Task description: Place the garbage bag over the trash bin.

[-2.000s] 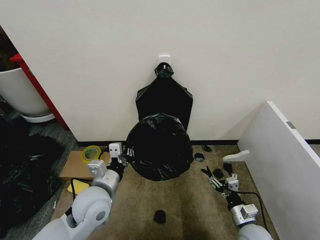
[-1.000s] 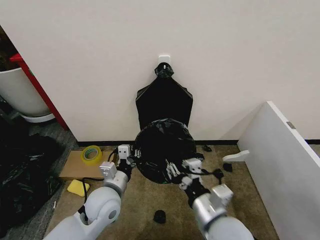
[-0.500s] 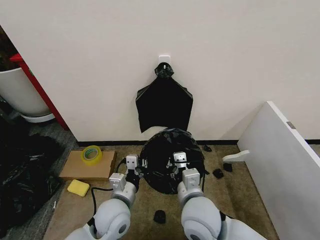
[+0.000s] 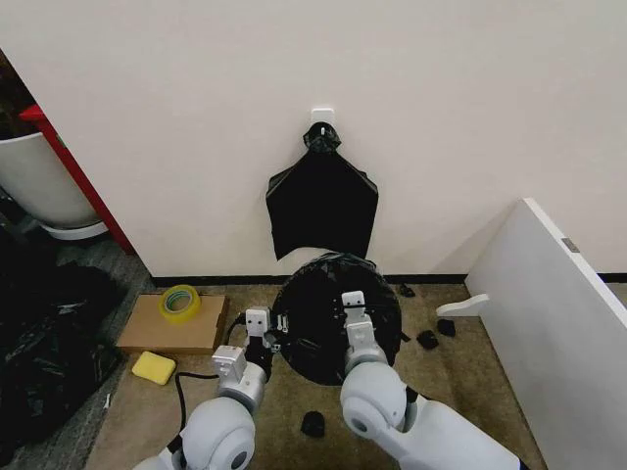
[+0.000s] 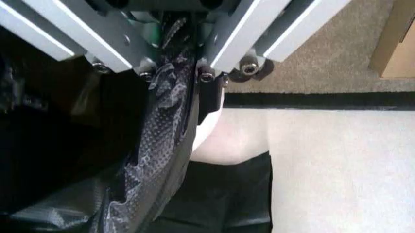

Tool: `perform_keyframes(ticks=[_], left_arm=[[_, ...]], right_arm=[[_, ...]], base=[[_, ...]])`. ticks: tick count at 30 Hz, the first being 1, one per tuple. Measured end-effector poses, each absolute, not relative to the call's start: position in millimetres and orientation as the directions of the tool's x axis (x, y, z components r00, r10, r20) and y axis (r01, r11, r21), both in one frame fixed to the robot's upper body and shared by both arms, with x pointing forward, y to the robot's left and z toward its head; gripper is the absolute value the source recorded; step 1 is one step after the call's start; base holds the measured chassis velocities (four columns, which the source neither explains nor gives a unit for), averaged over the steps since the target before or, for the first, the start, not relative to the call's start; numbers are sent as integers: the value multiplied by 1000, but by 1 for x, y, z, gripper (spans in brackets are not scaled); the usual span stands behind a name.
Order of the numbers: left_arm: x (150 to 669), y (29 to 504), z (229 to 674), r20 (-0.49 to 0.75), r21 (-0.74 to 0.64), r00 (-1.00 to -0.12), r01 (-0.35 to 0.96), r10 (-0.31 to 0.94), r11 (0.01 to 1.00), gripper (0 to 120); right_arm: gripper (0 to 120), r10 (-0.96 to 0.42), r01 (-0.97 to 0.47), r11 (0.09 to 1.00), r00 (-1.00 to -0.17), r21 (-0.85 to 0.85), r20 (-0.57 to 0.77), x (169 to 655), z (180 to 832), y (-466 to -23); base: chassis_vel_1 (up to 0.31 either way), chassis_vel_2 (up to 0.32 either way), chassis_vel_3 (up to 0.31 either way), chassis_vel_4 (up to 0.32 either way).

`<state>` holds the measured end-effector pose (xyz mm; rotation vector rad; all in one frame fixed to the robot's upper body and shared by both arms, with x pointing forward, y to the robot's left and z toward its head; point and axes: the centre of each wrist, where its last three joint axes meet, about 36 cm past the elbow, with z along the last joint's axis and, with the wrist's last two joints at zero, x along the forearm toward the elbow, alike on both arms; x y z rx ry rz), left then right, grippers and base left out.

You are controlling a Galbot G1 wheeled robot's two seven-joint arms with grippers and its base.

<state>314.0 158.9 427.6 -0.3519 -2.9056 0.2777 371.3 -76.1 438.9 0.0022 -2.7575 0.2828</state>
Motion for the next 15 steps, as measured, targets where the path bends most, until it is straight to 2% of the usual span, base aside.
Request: perform_keyframes(ticks=[8, 12, 15], left_arm=[[316, 158, 426, 175, -203, -949, 227, 263, 953, 0], [317, 160, 424, 178, -196, -950, 222, 257, 955, 0], [317, 162, 423, 182, -190, -950, 221, 255, 957, 0]], right_arm=[[0, 67, -16, 976, -927, -216, 370, 387, 429, -86], [0, 18, -52, 981, -934, -184, 357, 374, 438, -86], [0, -64, -124, 984, -915, -126, 398, 353, 450, -81]], base=[[0, 0, 0, 0], [0, 0, 0, 0], [0, 0, 0, 0]])
